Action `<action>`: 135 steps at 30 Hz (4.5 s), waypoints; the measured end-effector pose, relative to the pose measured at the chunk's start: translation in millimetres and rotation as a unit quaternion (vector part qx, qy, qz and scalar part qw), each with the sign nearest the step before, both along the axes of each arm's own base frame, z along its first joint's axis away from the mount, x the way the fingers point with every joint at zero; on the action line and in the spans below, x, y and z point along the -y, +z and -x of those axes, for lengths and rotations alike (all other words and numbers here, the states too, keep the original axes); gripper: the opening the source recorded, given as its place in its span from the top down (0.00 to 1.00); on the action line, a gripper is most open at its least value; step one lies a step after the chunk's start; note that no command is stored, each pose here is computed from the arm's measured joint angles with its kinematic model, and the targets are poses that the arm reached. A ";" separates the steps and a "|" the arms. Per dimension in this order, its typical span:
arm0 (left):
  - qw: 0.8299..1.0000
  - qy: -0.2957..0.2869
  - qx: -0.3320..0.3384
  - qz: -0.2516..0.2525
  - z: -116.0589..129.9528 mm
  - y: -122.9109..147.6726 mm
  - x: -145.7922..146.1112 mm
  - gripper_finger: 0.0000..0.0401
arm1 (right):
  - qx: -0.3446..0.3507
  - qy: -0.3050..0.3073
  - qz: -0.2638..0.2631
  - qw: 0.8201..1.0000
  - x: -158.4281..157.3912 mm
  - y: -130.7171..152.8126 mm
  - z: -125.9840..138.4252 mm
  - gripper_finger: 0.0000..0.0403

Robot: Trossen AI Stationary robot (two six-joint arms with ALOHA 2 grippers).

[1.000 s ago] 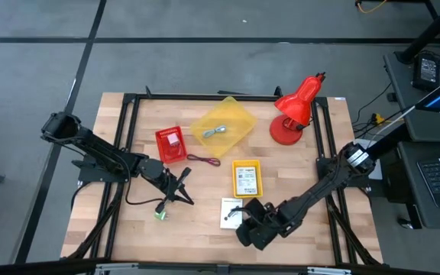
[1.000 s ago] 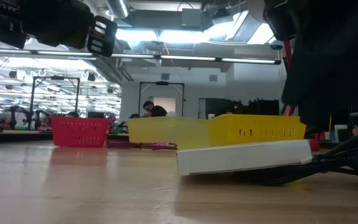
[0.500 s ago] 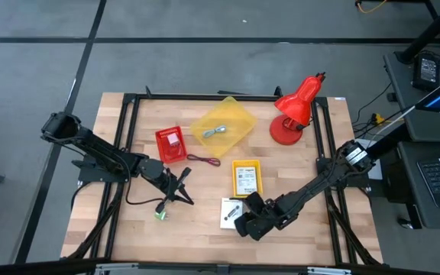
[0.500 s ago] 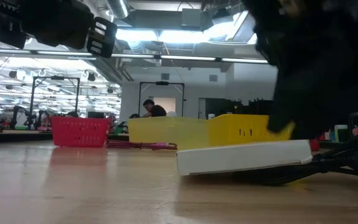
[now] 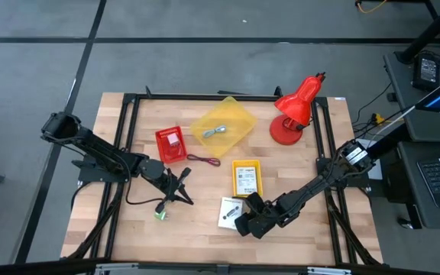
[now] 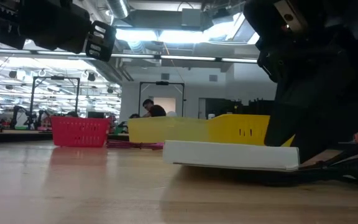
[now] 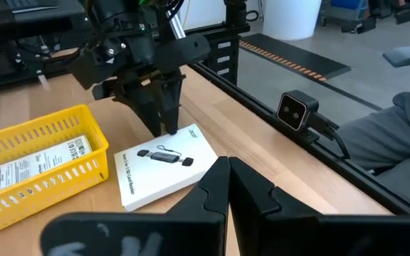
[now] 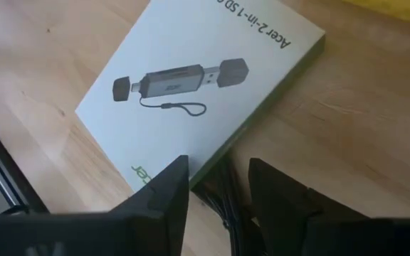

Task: Pick and place items into bin
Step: Stack the white box on top of the white box

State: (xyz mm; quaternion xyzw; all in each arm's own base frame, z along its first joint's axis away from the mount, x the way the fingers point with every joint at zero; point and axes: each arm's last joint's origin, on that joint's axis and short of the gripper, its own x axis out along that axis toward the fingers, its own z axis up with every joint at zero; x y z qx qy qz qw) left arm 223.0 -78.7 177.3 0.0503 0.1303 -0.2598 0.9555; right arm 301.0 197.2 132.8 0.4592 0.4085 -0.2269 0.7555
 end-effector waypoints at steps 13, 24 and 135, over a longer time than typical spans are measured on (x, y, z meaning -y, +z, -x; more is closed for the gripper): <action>0.997 0.015 -0.071 0.015 3.2 -10.2 -1.2 0.99 | 0.018 -0.007 0.002 1.000 -0.6 0.7 -2.2 0.67; 0.994 0.024 -0.109 0.004 -4.9 -32.4 0.0 0.99 | 0.038 -0.019 0.012 0.999 -0.5 2.1 -4.1 0.67; 0.993 -0.003 -0.117 0.030 -40.1 -43.0 13.6 0.99 | 0.029 -0.065 0.100 0.992 -10.9 56.9 68.7 0.67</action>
